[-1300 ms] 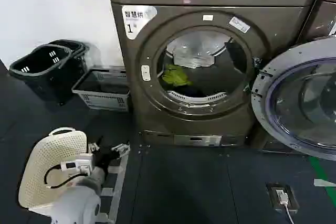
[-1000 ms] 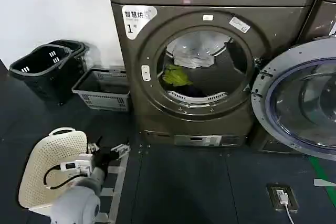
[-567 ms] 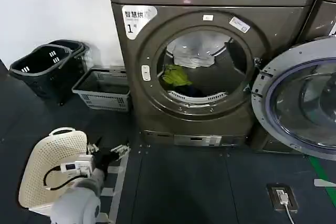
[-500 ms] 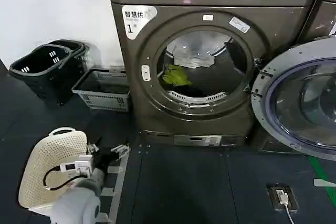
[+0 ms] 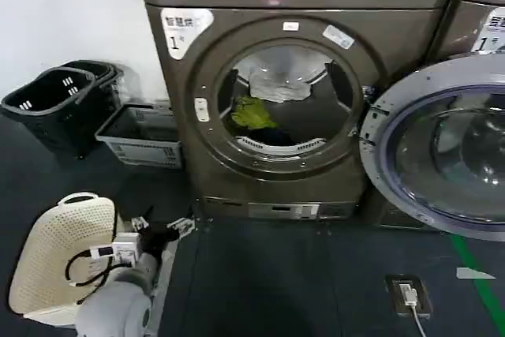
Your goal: Grasp the clothes from the dryer.
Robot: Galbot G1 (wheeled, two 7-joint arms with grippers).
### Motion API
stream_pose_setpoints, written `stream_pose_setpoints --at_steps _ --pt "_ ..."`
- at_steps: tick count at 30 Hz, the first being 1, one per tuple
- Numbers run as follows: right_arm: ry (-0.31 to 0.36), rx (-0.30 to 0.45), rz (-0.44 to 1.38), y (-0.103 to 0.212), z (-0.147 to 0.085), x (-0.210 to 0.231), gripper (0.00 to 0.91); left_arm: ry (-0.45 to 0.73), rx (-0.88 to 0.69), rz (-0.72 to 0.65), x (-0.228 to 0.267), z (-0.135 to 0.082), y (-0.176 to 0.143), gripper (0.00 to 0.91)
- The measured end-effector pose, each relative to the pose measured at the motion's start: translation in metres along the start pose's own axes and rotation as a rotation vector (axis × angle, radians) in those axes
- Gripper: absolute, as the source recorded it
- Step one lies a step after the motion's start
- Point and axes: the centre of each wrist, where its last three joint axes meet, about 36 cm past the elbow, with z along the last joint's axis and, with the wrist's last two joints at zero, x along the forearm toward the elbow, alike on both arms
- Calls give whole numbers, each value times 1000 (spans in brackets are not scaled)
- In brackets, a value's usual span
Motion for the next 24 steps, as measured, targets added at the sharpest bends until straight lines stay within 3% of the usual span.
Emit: stream_pose_setpoints --at_steps 24 --pt "5 -1 8 -4 6 1 907 8 -2 20 -1 2 -3 907"
